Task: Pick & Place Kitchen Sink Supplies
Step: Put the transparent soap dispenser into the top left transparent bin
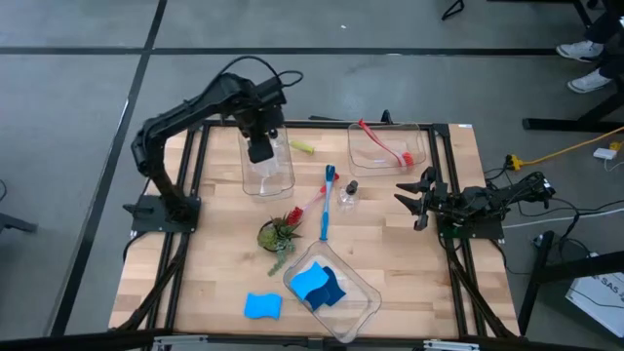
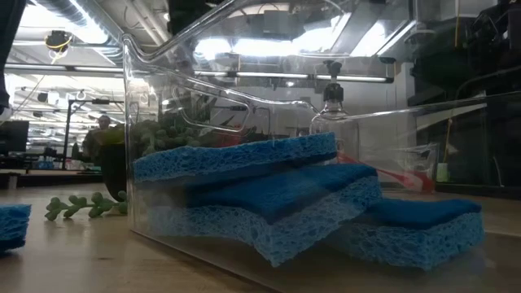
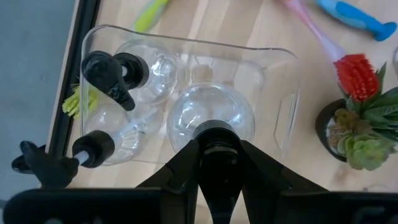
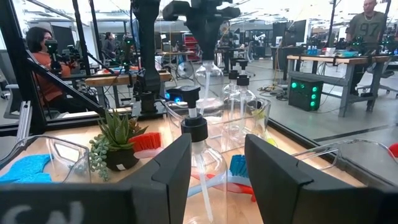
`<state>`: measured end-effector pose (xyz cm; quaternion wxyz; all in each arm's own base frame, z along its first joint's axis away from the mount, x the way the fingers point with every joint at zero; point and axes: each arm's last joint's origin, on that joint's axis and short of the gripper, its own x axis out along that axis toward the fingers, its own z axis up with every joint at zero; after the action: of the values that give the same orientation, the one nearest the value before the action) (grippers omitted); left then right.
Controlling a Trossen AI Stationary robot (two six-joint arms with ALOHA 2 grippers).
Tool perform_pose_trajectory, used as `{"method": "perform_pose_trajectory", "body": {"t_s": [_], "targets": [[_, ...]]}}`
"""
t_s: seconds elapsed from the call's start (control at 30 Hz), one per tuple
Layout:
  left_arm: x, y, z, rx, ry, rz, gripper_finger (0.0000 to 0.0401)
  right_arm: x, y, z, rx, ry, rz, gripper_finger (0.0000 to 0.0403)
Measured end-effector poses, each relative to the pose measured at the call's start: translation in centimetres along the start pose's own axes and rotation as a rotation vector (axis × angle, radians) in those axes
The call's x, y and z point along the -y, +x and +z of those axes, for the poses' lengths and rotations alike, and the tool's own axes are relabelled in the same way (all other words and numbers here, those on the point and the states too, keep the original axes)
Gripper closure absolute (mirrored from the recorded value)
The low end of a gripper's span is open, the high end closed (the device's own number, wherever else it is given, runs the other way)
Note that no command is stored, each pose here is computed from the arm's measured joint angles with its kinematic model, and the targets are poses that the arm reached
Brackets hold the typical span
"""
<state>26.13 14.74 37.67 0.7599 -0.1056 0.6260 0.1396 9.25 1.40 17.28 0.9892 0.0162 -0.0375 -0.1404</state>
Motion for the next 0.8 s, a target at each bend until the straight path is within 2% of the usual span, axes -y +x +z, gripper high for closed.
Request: {"method": "perform_pose_trajectory", "body": {"t_s": [0.27, 0.47, 0.67, 0.8], "targets": [[-0.4, 0.2, 0.0, -0.009, -0.028, 0.032, 0.0318, 0.0, 0.0, 0.0, 0.000, 0.002, 0.000, 0.0254], [-0.7, 1.4, -3.1, -0.080, -0.066, 0.024, 0.0318, 0.0, 0.0, 0.0, 0.000, 0.001, 0.000, 0.0254], [-0.7, 1.5, -4.7, 0.116, -0.088, -0.005, 0.0318, 0.0, 0.0, 0.0, 0.000, 0.000, 0.000, 0.0254], [-0.7, 1.8, -5.4, 0.072, -0.109, 0.034, 0.0318, 0.0, 0.0, 0.0, 0.000, 0.002, 0.000, 0.0254]]}}
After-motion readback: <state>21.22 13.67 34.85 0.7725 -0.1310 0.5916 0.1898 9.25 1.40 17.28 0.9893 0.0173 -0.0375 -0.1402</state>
